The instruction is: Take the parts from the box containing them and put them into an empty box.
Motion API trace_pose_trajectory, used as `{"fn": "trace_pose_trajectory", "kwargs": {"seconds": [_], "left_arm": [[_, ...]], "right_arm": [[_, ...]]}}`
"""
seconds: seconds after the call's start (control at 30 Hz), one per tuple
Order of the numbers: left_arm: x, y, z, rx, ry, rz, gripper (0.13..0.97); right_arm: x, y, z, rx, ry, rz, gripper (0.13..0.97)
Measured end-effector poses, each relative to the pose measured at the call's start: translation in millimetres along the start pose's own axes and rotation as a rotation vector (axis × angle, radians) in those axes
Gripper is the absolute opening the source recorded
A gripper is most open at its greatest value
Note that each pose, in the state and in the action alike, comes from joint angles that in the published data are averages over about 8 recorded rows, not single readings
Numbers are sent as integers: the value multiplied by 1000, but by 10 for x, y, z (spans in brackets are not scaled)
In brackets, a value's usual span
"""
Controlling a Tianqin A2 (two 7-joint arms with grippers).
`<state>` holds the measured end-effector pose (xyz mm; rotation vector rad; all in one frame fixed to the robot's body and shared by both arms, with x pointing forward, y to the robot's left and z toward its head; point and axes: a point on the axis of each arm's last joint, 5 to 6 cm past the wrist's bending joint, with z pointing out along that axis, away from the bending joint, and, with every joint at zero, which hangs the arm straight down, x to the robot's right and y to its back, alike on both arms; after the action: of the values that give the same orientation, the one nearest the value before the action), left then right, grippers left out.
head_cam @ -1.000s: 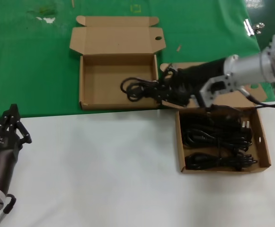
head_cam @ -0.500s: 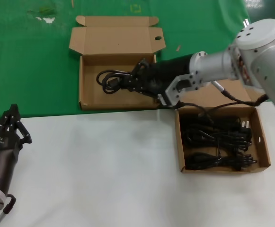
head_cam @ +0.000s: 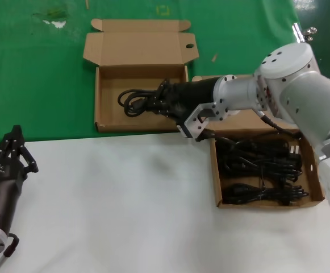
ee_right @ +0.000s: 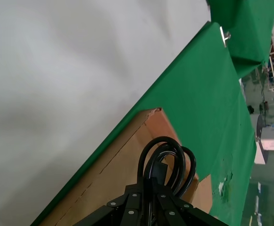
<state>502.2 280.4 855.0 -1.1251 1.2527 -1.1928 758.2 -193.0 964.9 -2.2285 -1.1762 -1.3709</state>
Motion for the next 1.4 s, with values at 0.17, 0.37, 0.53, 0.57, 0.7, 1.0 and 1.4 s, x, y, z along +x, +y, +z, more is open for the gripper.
{"fn": "trace_pose_trajectory", "kwargs": {"seconds": [0.17, 0.37, 0.53, 0.57, 0.7, 1.0, 1.4], "left_arm": [[0, 0, 0, 0, 0, 0, 140], [0, 0, 0, 0, 0, 0, 140], [0, 0, 0, 0, 0, 0, 140], [0, 0, 0, 0, 0, 0, 140], [0, 0, 0, 0, 0, 0, 140], [0, 0, 0, 0, 0, 0, 140], [0, 0, 0, 0, 0, 0, 140]], "right_arm": [[-27, -56, 76, -37, 9, -17, 157], [-28, -114, 150, -71, 25, -30, 157], [-30, -153, 192, -87, 37, -36, 157], [-31, -160, 199, -88, 39, -37, 157], [-38, -185, 222, -92, 46, -43, 172], [-49, -224, 256, -95, 50, -52, 237], [-94, -225, 250, -80, 75, 12, 368]]}}
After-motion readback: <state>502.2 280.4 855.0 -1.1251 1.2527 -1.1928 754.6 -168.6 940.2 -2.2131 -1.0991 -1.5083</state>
